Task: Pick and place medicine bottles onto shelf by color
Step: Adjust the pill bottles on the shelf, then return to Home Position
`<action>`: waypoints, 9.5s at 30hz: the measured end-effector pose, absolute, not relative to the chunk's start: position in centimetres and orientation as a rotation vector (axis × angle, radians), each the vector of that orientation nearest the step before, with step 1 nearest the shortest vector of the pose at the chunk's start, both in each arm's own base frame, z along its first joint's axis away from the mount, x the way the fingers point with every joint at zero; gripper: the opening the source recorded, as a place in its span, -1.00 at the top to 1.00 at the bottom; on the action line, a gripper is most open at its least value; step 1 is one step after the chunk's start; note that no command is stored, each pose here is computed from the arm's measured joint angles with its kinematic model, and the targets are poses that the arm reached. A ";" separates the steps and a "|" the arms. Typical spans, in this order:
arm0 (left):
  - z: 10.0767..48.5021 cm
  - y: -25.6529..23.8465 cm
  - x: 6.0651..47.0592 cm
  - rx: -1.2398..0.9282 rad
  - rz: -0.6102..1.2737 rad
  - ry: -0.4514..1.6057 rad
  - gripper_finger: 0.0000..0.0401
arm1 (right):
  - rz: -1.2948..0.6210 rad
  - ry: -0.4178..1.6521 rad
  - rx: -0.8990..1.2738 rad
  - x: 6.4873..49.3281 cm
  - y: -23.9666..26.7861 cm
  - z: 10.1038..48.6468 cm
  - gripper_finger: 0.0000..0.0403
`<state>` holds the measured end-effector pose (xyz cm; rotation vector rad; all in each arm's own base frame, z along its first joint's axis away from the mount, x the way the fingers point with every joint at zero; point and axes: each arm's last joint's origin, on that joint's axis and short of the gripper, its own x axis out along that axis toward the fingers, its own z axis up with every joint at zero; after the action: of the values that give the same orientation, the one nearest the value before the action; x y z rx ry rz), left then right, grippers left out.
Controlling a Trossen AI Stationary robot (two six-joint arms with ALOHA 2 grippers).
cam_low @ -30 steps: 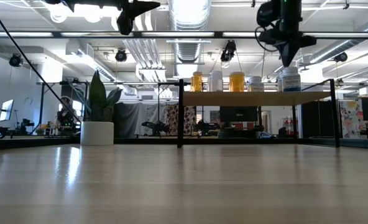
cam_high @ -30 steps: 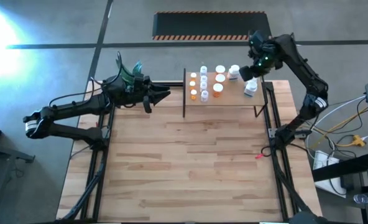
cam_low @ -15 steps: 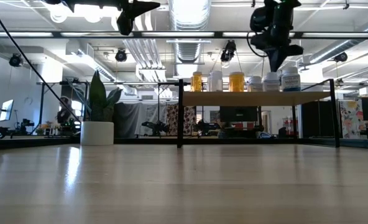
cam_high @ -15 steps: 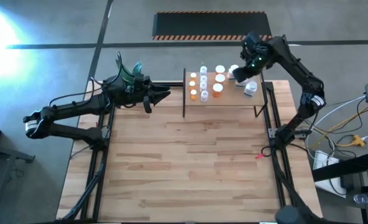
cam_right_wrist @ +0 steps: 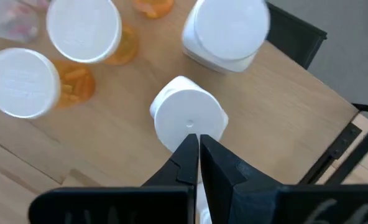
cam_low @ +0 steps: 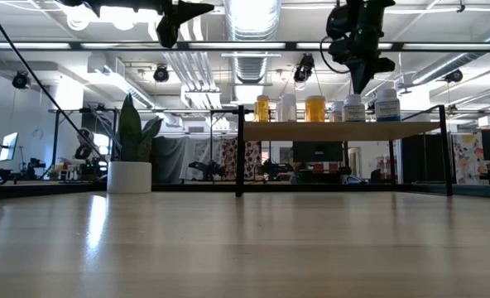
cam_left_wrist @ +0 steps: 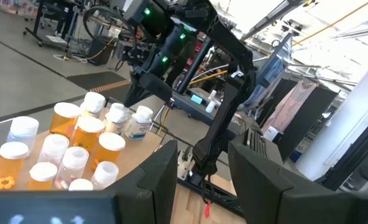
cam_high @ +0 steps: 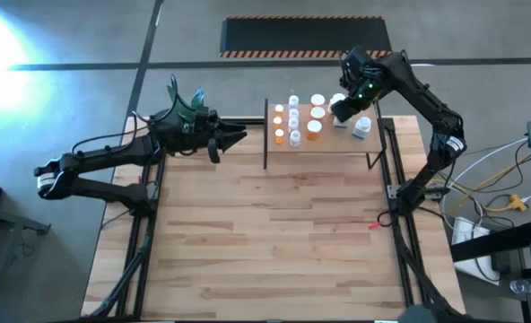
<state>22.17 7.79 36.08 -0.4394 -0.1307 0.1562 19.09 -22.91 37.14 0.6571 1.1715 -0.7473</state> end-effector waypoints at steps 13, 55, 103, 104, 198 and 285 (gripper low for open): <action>35.9 7.9 22.5 -0.438 0.156 -0.133 0.37 | -0.918 1.035 0.863 16.1 -19.3 41.0 0.96; 35.9 8.0 22.7 -0.437 0.154 -0.136 0.37 | -0.949 1.138 0.781 14.9 -18.0 38.6 0.96; 36.7 8.1 22.9 -0.413 0.146 -0.226 0.37 | -0.340 0.365 0.350 9.8 -8.2 44.1 0.96; 36.7 8.2 23.0 -0.412 0.155 -0.234 0.37 | -0.317 0.283 0.346 8.5 -6.7 43.8 0.96; 19.0 1.4 11.6 -0.139 0.355 -0.244 1.00 | -0.058 0.067 0.319 10.3 -0.9 16.1 0.96; 14.6 1.2 11.5 0.015 0.306 0.291 1.00 | -0.059 0.067 0.319 10.3 -0.9 16.1 0.96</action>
<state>11.47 1.21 14.65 0.0154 0.2915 0.3060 10.31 -0.87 16.10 0.3188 0.0671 -0.0591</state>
